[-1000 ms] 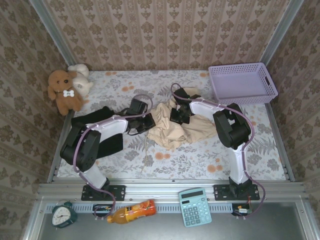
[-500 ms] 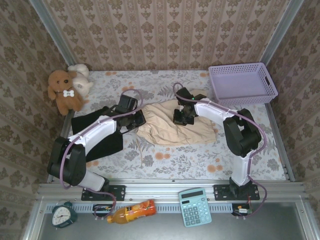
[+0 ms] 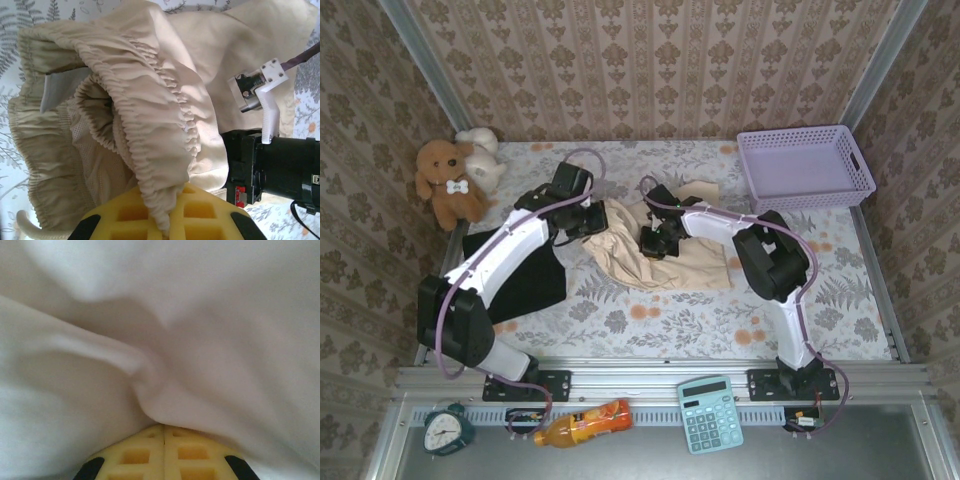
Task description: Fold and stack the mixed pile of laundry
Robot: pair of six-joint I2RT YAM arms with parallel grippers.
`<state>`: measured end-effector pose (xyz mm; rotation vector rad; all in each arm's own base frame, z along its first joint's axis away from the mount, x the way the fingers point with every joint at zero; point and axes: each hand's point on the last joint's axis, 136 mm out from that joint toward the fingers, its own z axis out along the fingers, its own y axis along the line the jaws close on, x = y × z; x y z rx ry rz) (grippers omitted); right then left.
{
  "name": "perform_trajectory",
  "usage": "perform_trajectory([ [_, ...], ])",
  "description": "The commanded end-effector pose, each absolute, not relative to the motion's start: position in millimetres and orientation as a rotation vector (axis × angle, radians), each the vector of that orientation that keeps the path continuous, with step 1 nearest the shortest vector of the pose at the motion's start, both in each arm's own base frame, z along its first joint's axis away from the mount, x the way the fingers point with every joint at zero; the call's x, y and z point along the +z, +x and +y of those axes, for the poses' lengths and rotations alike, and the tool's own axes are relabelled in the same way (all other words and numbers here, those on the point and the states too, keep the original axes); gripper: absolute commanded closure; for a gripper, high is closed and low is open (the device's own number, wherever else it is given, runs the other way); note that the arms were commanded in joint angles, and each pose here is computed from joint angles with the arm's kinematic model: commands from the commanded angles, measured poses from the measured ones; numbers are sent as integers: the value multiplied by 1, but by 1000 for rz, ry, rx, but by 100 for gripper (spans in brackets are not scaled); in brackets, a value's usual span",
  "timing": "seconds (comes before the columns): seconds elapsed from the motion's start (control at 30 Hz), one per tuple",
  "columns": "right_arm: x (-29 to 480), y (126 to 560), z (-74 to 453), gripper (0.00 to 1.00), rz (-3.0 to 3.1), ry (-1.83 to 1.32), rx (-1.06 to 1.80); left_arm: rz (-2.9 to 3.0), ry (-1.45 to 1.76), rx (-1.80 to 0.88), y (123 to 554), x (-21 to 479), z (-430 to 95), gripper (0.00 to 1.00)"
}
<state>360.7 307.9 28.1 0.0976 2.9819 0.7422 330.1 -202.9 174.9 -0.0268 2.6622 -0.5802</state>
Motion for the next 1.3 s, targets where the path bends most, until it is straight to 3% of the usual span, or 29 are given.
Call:
perform_trajectory([
  [0.0,67,362,264,93,2939,186,761,2732,126,-484,324,176,-199,100],
  [0.17,70,339,193,90,2949,310,695,2773,285,-359,324,183,-211,100],
  [0.37,28,312,137,89,3003,424,542,2788,412,-287,323,183,-236,100],
  [0.6,-14,312,153,92,3040,493,695,2759,537,-296,317,191,-287,100],
  [0.87,-9,320,160,92,3024,476,743,2744,771,-248,312,177,-373,100],
  [0.97,-1,318,157,90,3016,478,745,2778,778,-224,313,167,-398,2],
  [1.13,20,315,142,80,2974,493,743,2675,665,-440,327,217,-421,0],
  [1.27,46,311,121,73,2936,515,727,2580,536,-566,342,266,-398,0],
])
